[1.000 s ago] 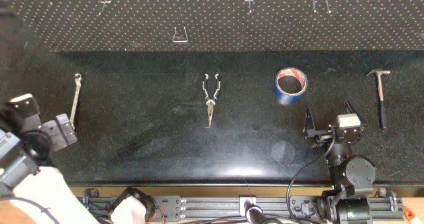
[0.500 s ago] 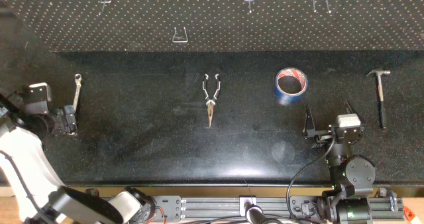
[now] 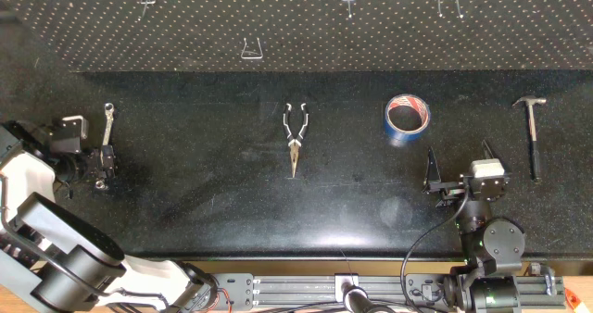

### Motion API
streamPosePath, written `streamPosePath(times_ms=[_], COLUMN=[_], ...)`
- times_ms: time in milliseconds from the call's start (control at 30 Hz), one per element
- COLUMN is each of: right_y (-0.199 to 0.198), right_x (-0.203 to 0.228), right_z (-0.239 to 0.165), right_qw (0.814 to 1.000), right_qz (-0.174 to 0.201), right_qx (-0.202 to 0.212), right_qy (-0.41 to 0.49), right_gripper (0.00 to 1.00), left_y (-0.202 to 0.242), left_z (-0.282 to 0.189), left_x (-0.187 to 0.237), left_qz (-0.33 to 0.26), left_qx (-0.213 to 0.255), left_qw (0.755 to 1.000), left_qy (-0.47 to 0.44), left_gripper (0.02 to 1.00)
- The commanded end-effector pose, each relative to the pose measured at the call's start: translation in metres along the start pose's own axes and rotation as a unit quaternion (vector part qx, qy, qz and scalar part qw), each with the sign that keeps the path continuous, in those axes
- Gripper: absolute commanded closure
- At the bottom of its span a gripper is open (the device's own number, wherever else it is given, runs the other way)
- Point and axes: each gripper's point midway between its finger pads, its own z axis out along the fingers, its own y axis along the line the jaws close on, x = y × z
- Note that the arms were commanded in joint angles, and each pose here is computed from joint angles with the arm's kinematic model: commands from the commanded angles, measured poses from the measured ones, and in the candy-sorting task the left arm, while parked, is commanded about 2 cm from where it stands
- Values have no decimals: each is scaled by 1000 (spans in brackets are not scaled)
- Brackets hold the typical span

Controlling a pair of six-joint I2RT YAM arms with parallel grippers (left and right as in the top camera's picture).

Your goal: Place Tools Onto Pegboard

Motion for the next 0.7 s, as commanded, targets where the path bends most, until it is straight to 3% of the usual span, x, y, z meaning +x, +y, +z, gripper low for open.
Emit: streamPosePath(times_ms=[33,700], right_y=[0,0], right_x=[1,1], right_z=[0,0], right_qw=[1000,1000], right_qz=[-5,-5], right_qx=[1,1], right_qy=[-1,-1], right_gripper=[53,53], left_y=[-13,-15], left_z=[9,26], left_x=[-10,1], left_qz=[26,18], left_qx=[18,30], left_qw=[999,999], left_qy=[-1,23], left_gripper=[25,25])
